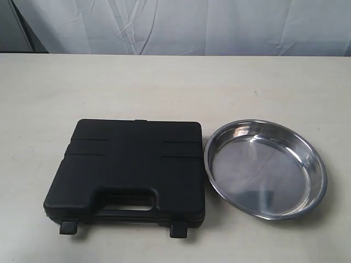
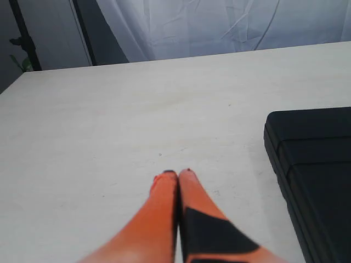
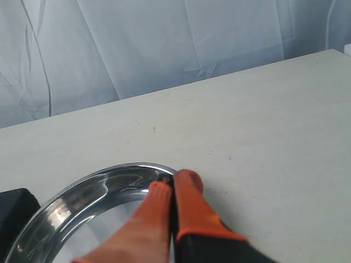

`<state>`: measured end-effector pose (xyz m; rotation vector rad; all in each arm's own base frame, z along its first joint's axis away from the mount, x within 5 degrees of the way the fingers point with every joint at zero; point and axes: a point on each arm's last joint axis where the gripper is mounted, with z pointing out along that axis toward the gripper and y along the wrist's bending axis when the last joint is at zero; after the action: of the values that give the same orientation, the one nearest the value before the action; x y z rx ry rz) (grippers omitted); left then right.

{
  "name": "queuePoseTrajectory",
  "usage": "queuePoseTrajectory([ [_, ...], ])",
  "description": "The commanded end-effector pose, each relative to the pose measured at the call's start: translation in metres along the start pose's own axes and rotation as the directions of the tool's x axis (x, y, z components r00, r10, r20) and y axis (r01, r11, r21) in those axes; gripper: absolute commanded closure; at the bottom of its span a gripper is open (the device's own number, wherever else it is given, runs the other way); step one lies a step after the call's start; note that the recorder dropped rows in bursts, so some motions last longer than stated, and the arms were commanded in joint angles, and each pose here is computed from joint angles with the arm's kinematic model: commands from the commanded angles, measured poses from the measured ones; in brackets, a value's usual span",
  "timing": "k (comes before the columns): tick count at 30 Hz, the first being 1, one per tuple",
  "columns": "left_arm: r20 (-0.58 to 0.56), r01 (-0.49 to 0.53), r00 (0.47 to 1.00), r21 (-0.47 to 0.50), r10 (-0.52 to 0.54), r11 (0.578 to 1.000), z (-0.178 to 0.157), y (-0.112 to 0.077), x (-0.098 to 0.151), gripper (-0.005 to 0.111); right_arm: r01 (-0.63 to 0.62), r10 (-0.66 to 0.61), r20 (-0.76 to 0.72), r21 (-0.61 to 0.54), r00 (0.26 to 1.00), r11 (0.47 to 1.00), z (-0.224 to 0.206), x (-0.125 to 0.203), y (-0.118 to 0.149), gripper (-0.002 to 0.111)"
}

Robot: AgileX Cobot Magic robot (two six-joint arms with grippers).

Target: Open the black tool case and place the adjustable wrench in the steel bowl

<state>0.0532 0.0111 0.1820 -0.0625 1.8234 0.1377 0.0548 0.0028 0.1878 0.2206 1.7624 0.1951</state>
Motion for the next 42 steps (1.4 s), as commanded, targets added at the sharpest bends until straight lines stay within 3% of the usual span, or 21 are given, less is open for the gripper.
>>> queuePoseTrajectory([
  [1, 0.01, 0.006, 1.0, -0.001, -0.006, 1.0, 0.0, 0.0, -0.001, 0.107, 0.009, -0.009, 0.019, 0.004, 1.0, 1.0, 0.0, -0.001, 0.0, 0.109],
  [17, 0.01, 0.006, 1.0, -0.001, -0.006, 1.0, 0.0, 0.0, -0.001, 0.107, -0.005, 0.005, 0.121, -0.003, 0.993, 1.0, -0.001, -0.01, 0.0, 0.109],
  [18, 0.01, 0.006, 1.0, -0.001, -0.006, 1.0, 0.0, 0.0, -0.001, 0.107, -0.03, 0.031, 0.124, -0.01, 0.992, 1.0, -0.001, -0.011, 0.001, 0.109],
  [19, 0.01, 0.006, 1.0, -0.001, -0.006, 1.0, 0.0, 0.0, -0.001, 0.107, -0.153, 0.158, 0.139, -0.048, 0.978, 0.987, -0.001, -0.012, 0.002, 0.109],
  [20, 0.01, 0.006, 1.0, -0.001, -0.006, 1.0, 0.0, 0.0, -0.001, 0.107, -0.296, 0.307, 0.148, -0.091, 0.94, 0.951, -0.001, -0.015, 0.004, 0.109],
  [22, 0.01, 0.006, 1.0, -0.001, -0.006, 1.0, 0.0, 0.0, -0.001, 0.107, -0.469, 0.485, 0.108, -0.142, 0.868, 0.872, -0.001, -0.014, 0.007, 0.109],
  [23, 0.01, 0.006, 1.0, -0.001, -0.006, 1.0, 0.0, 0.0, -0.001, 0.107, -0.517, 0.533, 0.081, -0.157, 0.842, 0.841, -0.001, -0.013, 0.008, 0.109],
  [25, 0.01, 0.006, 1.0, -0.001, -0.006, 1.0, 0.0, 0.0, -0.001, 0.107, -0.526, 0.534, 0.01, -0.157, 0.846, 0.836, -0.001, -0.008, 0.012, 0.109],
  [29, 0.01, 0.006, 1.0, -0.001, -0.006, 1.0, 0.0, 0.0, -0.001, 0.107, -0.348, 0.345, -0.054, -0.235, 0.937, 0.908, -0.013, -0.028, 0.029, 0.109],
  [35, 0.01, 0.006, 1.0, -0.001, -0.006, 1.0, 0.0, 0.0, -0.001, 0.107, -0.068, 0.047, -0.088, -0.262, 0.995, 0.963, -0.004, -0.096, 0.05, 0.109],
  [39, 0.01, 0.006, 1.0, -0.001, -0.006, 1.0, 0.0, 0.0, -0.001, 0.107, 0.144, -0.23, -0.219, -0.35, 0.948, 0.926, 0.036, -0.14, 0.066, 0.109],
  [42, 0.01, 0.006, 1.0, -0.001, -0.006, 1.0, 0.0, 0.0, -0.001, 0.107, 0.159, -0.34, -0.347, -0.458, 0.874, 0.875, 0.078, -0.16, 0.076, 0.109],
])
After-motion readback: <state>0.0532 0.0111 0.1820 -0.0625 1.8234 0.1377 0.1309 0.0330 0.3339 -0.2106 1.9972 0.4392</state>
